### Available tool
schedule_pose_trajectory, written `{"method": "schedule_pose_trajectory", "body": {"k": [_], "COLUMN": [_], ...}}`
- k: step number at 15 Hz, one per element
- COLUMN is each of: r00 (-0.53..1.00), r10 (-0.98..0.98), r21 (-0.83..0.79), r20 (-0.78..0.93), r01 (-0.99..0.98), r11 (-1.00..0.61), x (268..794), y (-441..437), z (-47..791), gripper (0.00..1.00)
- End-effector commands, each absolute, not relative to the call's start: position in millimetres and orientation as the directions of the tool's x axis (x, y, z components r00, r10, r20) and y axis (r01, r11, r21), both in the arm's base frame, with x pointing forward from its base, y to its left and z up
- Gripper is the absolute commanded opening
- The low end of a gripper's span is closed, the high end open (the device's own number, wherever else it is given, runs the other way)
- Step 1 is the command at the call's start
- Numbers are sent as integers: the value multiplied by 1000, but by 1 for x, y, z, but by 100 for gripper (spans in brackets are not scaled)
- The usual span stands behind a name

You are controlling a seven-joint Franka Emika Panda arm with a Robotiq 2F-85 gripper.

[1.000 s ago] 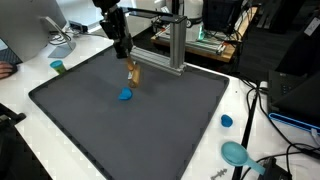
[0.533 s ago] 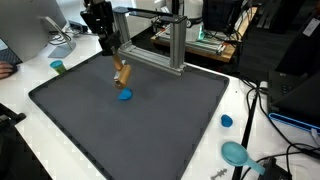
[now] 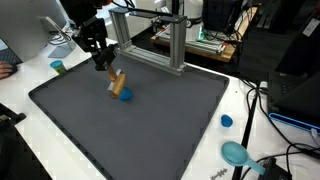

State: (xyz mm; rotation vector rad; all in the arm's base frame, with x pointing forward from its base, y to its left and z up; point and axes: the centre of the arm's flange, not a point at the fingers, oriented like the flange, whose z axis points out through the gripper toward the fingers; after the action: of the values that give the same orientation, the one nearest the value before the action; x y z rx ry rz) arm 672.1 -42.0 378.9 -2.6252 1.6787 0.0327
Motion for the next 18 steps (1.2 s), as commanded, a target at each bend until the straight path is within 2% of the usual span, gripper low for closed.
{"method": "schedule_pose_trajectory", "body": {"k": [1, 9, 14, 18], "r00": [394, 429, 415, 449], "r10": [-919, -903, -909, -893], "r21": [49, 21, 85, 53], "r20": [-34, -19, -26, -37], "r01": [-917, -903, -905, -891], "r11": [-395, -430, -416, -450], "x": [686, 683, 679, 678], "y": [-48, -46, -52, -46], "z": [378, 349, 334, 331], "gripper": [22, 22, 22, 22]}}
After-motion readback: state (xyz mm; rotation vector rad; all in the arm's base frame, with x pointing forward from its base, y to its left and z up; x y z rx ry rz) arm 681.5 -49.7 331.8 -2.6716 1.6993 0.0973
